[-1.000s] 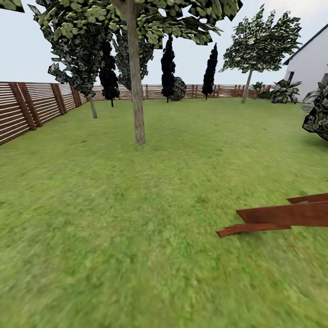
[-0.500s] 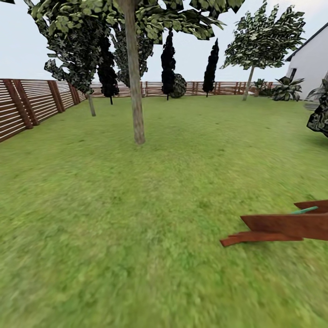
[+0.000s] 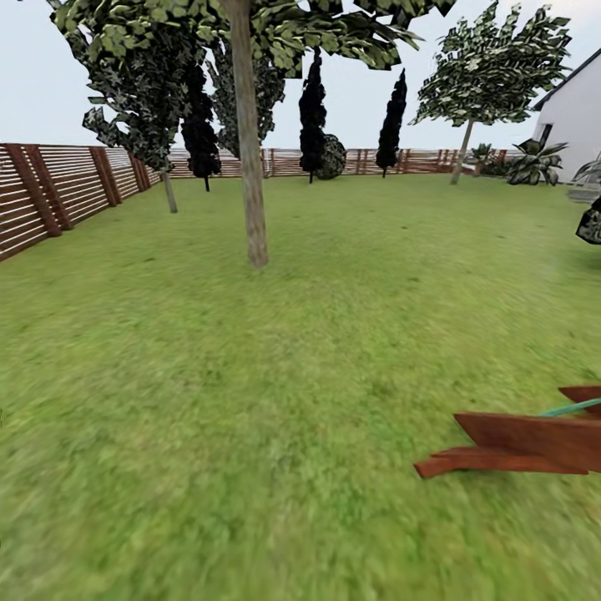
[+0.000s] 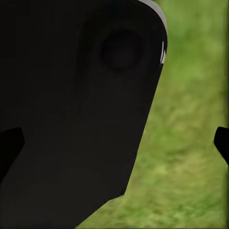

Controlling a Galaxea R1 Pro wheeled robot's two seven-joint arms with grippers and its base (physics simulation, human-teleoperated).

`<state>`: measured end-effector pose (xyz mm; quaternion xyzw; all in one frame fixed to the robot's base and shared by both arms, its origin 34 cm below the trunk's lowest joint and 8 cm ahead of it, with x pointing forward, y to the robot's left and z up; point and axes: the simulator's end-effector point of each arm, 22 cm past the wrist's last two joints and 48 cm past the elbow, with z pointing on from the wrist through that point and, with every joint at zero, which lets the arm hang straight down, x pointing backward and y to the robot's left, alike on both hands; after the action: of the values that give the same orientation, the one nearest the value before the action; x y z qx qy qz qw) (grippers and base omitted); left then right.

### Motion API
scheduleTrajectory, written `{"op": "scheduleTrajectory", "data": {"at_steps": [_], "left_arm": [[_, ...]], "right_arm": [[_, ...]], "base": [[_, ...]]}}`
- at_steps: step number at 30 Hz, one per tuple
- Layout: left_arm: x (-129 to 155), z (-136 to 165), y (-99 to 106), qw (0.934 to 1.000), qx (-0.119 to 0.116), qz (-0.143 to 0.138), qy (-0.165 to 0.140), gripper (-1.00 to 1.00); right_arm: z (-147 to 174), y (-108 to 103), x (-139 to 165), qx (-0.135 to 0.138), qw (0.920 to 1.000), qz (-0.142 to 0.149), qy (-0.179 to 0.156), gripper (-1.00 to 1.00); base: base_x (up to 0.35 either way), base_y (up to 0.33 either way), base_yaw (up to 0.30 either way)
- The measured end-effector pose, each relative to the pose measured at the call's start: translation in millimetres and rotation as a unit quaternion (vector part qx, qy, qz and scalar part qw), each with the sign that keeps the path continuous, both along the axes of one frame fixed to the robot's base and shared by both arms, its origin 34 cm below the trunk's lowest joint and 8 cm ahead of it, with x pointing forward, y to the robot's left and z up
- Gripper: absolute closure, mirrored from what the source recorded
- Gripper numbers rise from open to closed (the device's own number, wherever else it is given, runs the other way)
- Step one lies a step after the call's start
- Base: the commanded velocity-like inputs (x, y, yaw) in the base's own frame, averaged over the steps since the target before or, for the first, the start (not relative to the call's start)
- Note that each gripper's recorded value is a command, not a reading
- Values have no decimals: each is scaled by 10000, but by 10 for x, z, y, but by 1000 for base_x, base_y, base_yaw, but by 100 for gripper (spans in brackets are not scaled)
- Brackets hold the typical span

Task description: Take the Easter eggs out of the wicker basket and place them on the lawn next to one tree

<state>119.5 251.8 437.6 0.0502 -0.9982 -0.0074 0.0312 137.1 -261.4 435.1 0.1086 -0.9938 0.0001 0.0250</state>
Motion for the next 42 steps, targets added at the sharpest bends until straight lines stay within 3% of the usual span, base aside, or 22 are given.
{"op": "scheduleTrajectory", "data": {"at_steps": [42], "left_arm": [[22,-1,0,10000,0,0,-27,-100]], "right_arm": [[1,-15,13,-9,10000,-1,-19,-100]], "base": [[326,0,20]]}}
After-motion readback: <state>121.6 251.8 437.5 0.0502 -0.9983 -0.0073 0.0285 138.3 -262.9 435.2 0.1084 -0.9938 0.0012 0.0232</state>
